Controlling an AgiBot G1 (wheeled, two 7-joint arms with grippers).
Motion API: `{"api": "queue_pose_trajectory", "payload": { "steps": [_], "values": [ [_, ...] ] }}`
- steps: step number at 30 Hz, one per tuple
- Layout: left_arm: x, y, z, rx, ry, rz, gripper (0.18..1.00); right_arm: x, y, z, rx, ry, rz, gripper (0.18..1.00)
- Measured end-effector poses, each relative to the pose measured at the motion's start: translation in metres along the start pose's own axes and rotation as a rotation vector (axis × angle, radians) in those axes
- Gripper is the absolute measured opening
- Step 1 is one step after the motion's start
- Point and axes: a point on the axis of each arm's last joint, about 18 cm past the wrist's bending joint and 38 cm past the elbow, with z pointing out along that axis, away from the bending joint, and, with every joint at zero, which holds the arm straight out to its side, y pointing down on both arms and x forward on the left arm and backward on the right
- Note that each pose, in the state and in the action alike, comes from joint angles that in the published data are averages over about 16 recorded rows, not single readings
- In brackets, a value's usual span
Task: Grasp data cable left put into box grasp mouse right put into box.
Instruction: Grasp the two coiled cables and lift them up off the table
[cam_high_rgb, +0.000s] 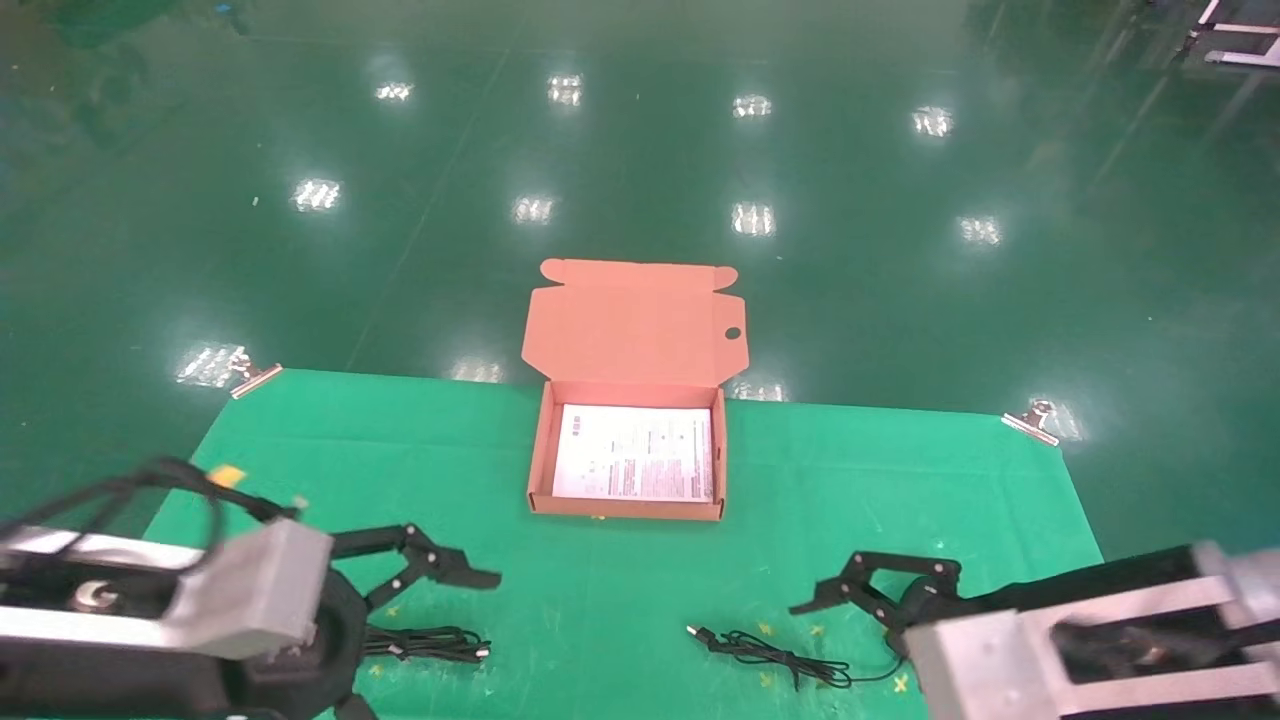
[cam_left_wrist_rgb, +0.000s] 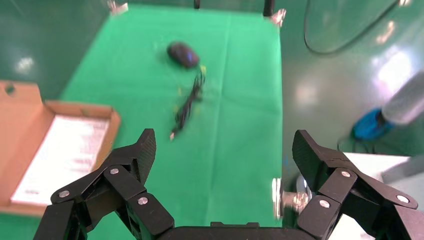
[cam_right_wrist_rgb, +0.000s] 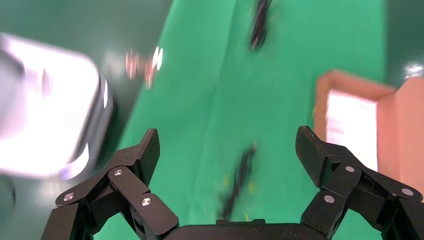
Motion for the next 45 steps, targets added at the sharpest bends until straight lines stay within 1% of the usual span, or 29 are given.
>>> {"api": "queue_pose_trajectory", "payload": {
  "steps": [5, 9, 15, 21, 27, 32, 39, 45],
  "values": [
    [-0.007, 0.017, 0.015, -0.157, 0.028, 0.062, 1.001, 0.003, 0.015, 0.014, -0.150, -0.082, -0.118, 1.000],
    [-0.013, 0.033, 0.027, -0.282, 0.046, 0.113, 1.001, 0.001, 0.027, 0.026, -0.234, -0.141, -0.181, 1.000],
    [-0.023, 0.059, 0.043, -0.464, 0.056, 0.184, 1.001, -0.001, 0.047, 0.042, -0.341, -0.198, -0.233, 1.000],
    [-0.034, 0.083, 0.058, -0.601, 0.035, 0.211, 1.001, 0.004, 0.066, 0.058, -0.460, -0.206, -0.260, 1.000],
    [-0.043, 0.105, 0.070, -0.690, -0.010, 0.198, 1.001, 0.014, 0.082, 0.075, -0.568, -0.168, -0.270, 1.000],
    [-0.049, 0.120, 0.078, -0.735, -0.045, 0.166, 1.001, 0.023, 0.093, 0.090, -0.646, -0.112, -0.264, 1.000],
    [-0.054, 0.141, 0.087, -0.755, -0.087, 0.087, 1.001, 0.033, 0.107, 0.111, -0.744, -0.010, -0.230, 1.000],
    [-0.060, 0.157, 0.092, -0.751, -0.117, 0.012, 1.001, 0.034, 0.113, 0.129, -0.783, 0.061, -0.183, 1.000]
  ]
}}
